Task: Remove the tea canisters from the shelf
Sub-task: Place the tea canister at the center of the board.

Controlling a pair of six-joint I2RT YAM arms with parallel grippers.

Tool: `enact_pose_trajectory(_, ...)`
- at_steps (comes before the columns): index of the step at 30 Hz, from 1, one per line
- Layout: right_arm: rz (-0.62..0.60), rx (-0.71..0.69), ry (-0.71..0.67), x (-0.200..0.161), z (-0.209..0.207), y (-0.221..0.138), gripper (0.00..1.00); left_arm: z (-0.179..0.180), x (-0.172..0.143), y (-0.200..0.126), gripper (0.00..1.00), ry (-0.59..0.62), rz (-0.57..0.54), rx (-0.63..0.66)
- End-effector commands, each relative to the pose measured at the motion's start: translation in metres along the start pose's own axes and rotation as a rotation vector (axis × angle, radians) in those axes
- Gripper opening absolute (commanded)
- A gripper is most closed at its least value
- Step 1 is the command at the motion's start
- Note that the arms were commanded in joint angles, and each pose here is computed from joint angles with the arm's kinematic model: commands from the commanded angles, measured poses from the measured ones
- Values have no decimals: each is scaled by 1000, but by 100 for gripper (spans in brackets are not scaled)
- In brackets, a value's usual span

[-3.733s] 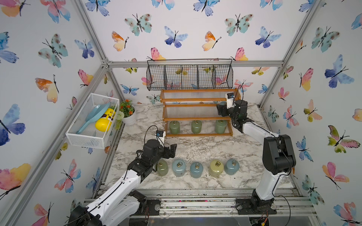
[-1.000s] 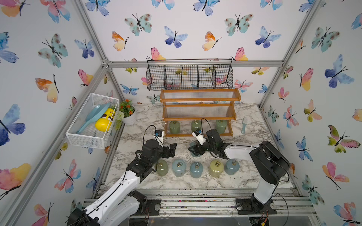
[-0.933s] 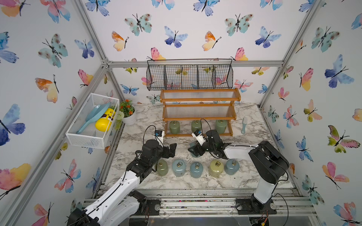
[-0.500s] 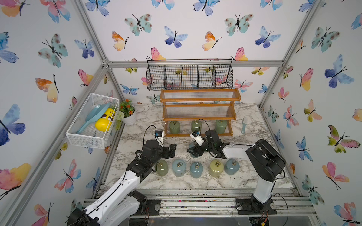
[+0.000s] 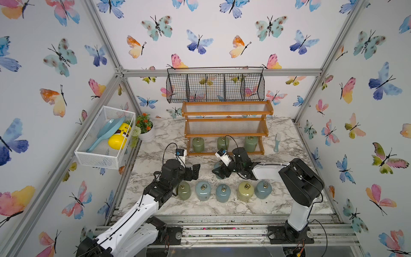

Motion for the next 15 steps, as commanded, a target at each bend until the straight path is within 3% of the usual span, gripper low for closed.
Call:
enact_pose_trajectory(1, 20, -10, -4, -3, 3, -3, 74, 3, -1, -1, 98, 2, -14, 13)
enact_pose_trajectory(15, 27, -21, 4, -4, 4, -8, 80, 4, -2, -2, 99, -10, -21, 15)
Point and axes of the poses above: each gripper's point midway between its finger pads, its own y axis out along the fingers, its own z axis along the line the jaws close on, x = y × z, the point moved 9 cm from there along -y, back along the fingers, and after that the axes turned 9 degrees about -y, right-handed, at the moved point
